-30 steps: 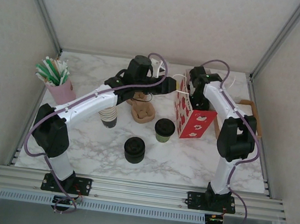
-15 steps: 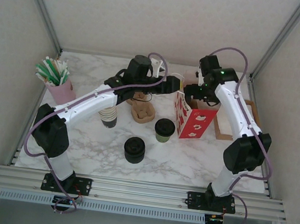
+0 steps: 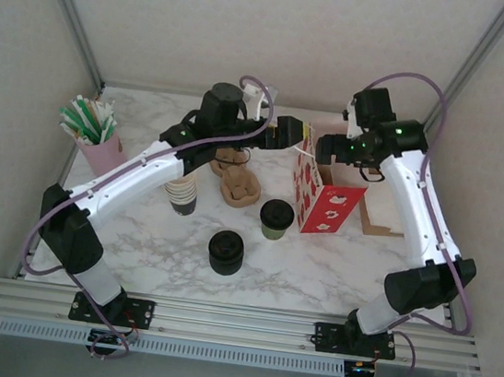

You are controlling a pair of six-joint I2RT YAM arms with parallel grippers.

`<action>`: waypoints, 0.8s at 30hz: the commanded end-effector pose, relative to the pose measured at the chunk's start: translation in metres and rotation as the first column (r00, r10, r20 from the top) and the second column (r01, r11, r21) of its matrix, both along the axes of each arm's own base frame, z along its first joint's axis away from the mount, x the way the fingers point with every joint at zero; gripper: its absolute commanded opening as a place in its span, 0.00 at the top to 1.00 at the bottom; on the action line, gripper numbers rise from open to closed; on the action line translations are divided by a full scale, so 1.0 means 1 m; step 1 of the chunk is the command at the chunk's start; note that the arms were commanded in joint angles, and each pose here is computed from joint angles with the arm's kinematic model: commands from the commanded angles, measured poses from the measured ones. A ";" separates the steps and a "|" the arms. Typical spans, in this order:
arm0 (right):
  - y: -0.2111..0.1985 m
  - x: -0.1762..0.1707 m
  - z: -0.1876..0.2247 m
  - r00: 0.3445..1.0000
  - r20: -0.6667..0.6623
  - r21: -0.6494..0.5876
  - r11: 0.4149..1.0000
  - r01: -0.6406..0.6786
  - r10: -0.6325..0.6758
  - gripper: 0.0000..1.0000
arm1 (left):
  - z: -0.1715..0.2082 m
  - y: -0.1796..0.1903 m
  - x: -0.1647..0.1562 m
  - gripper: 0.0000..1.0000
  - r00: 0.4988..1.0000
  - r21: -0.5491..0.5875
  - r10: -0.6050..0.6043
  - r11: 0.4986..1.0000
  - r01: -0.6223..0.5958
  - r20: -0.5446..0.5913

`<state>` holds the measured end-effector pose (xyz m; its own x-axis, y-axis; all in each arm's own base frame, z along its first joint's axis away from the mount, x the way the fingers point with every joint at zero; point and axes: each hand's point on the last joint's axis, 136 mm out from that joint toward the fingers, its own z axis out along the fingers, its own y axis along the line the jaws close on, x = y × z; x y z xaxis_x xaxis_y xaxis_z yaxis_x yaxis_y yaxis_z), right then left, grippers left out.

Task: Pack the takeout coffee

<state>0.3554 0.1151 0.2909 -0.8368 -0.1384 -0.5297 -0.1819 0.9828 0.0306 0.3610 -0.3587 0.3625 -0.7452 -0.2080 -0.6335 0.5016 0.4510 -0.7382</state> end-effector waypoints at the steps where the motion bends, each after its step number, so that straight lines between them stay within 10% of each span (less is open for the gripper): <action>1: -0.001 -0.012 0.035 0.995 0.094 0.048 0.999 0.009 -0.013 0.01 | 0.039 0.013 -0.008 0.00 0.993 -0.031 0.027 0.999 -0.023 0.111; 24: 0.016 -0.086 0.101 0.942 0.335 0.398 0.908 -0.130 -0.012 0.01 | 0.038 0.081 -0.055 0.01 0.941 0.004 0.155 0.987 -0.163 0.302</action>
